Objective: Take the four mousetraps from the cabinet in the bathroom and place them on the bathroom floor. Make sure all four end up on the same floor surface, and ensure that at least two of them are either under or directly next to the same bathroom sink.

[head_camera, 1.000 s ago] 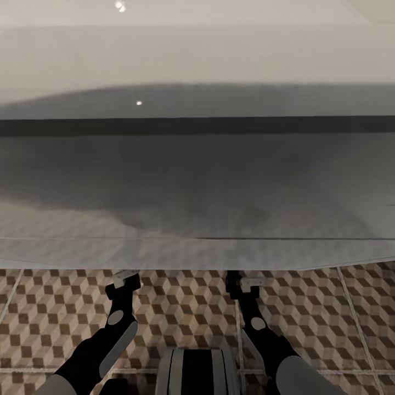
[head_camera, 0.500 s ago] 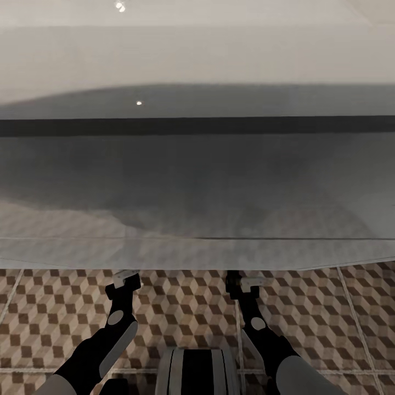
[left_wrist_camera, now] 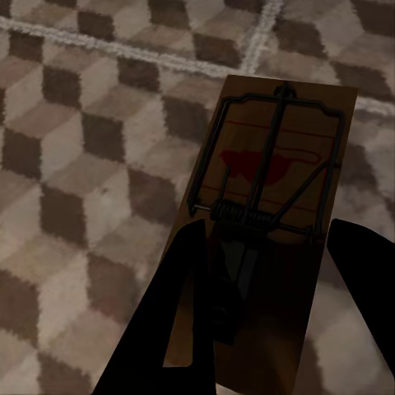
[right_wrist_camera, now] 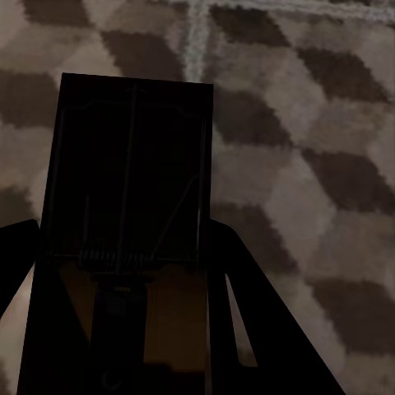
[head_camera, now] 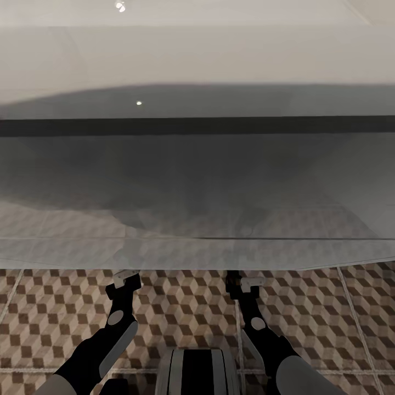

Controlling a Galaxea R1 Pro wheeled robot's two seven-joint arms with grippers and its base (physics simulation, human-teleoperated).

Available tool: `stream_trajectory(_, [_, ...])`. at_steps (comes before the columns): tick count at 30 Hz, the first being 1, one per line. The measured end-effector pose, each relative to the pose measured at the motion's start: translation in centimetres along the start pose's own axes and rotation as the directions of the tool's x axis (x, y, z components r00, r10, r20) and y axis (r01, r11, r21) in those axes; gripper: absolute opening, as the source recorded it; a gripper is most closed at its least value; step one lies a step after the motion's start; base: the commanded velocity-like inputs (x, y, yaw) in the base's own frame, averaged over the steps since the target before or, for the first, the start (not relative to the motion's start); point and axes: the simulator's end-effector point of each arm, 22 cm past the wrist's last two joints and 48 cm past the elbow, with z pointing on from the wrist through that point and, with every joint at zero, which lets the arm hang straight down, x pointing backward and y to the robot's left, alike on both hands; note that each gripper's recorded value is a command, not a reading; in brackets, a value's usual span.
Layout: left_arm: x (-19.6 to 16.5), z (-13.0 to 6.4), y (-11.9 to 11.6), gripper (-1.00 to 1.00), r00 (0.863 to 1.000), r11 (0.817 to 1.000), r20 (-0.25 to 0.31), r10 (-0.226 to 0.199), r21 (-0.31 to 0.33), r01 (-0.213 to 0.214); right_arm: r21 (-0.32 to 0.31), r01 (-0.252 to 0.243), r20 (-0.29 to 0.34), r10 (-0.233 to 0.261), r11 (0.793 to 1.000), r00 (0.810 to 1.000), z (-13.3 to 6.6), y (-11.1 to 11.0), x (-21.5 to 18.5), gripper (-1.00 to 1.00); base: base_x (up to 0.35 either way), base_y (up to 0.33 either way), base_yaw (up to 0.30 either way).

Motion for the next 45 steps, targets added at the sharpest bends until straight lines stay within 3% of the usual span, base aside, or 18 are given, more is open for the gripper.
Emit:
stream_trajectory(27, [0.8, 0.1, 0.3, -1.0, 1.0, 1.0, -0.015, 0.009, -0.004, -0.009, 0.01, -0.002, 0.006, 0.002, 1.0, 1.0, 0.1, -0.2, -0.4, -1.0, 0.0, 0.0, 0.0])
stream_trajectory(29, [1.1, 0.1, 0.0, -1.0, 1.0, 1.0, -0.021, 0.014, 0.017, -0.014, 0.012, -0.007, 0.025, 0.007, 1.0, 1.0, 0.3, -0.3, -1.2, -1.0, 0.0, 0.0, 0.0])
stream_trajectory(32, [1.3, 0.0, -2.1, -1.0, 1.0, 0.993, -0.023, 0.015, 0.117, -0.013, 0.012, -0.018, 0.062, 0.017, 1.0, 0.998, 0.6, -0.3, -3.0, -1.0, 0.0, 0.0, 0.0])
stream_trajectory(36, [1.2, -0.2, -3.5, -1.0, 1.0, 0.983, -0.023, 0.014, 0.182, -0.009, 0.011, -0.026, 0.088, 0.024, 1.0, 0.996, 0.8, -0.2, -4.3, -1.0, 0.0, 0.0, 0.0])
stream_trajectory(40, [1.2, -0.1, -3.4, -1.0, 1.0, 0.983, -0.023, 0.01, 0.186, -0.006, 0.011, -0.03, 0.094, 0.029, 1.0, 0.995, 0.9, -0.2, -4.6, -1.0, 0.0, 0.0, 0.0])
stream_trajectory(45, [1.0, 0.3, -2.3, -1.0, 1.0, 0.989, -0.023, 0.002, 0.146, 0.001, 0.012, -0.034, 0.095, 0.032, 0.999, 0.995, 0.9, -0.2, -4.7, -1.0, 0.0, 0.0, 0.0])
